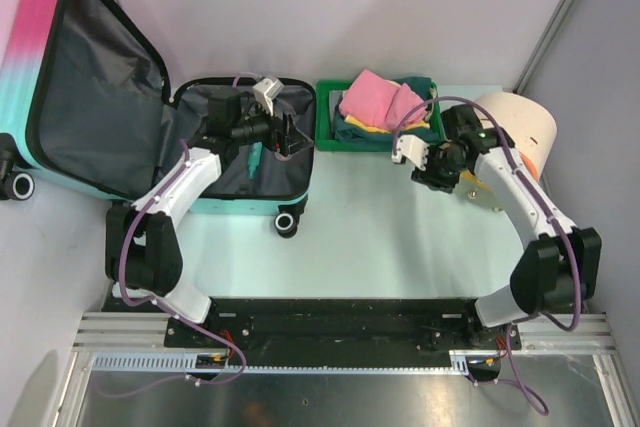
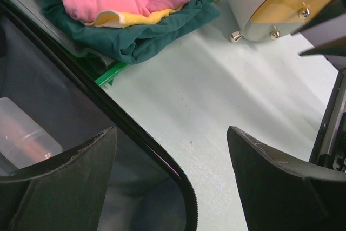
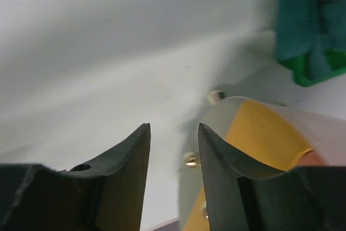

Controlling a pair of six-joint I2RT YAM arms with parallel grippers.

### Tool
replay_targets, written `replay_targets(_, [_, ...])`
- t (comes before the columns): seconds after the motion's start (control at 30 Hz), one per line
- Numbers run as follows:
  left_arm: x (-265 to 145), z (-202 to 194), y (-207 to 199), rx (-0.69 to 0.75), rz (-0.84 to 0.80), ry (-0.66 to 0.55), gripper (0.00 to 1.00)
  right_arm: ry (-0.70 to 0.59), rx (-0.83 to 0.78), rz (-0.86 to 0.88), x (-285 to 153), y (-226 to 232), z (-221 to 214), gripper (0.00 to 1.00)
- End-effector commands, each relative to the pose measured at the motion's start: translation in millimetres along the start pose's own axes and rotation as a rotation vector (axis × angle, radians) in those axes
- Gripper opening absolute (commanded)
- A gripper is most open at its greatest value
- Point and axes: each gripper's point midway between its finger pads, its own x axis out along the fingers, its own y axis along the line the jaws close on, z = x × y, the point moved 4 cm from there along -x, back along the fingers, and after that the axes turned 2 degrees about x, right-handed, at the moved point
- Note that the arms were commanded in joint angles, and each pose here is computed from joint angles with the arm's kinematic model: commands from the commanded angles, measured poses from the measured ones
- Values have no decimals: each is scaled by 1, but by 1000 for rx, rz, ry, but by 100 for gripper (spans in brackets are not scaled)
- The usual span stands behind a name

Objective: Open, take out, and arrange the luggage

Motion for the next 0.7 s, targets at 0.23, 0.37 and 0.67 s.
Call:
replay_targets(0.23, [-6, 16, -6, 74, -11, -43, 87, 65, -106, -401, 52, -136, 8, 47])
replay_targets(0.37, [-7, 13, -5, 65, -5, -38, 87, -73, -98, -323, 25, -139, 30, 46])
replay_targets(0.67, [-9, 7, -8, 66, -7, -35, 86, -295, 173, -262, -81, -69, 39, 62])
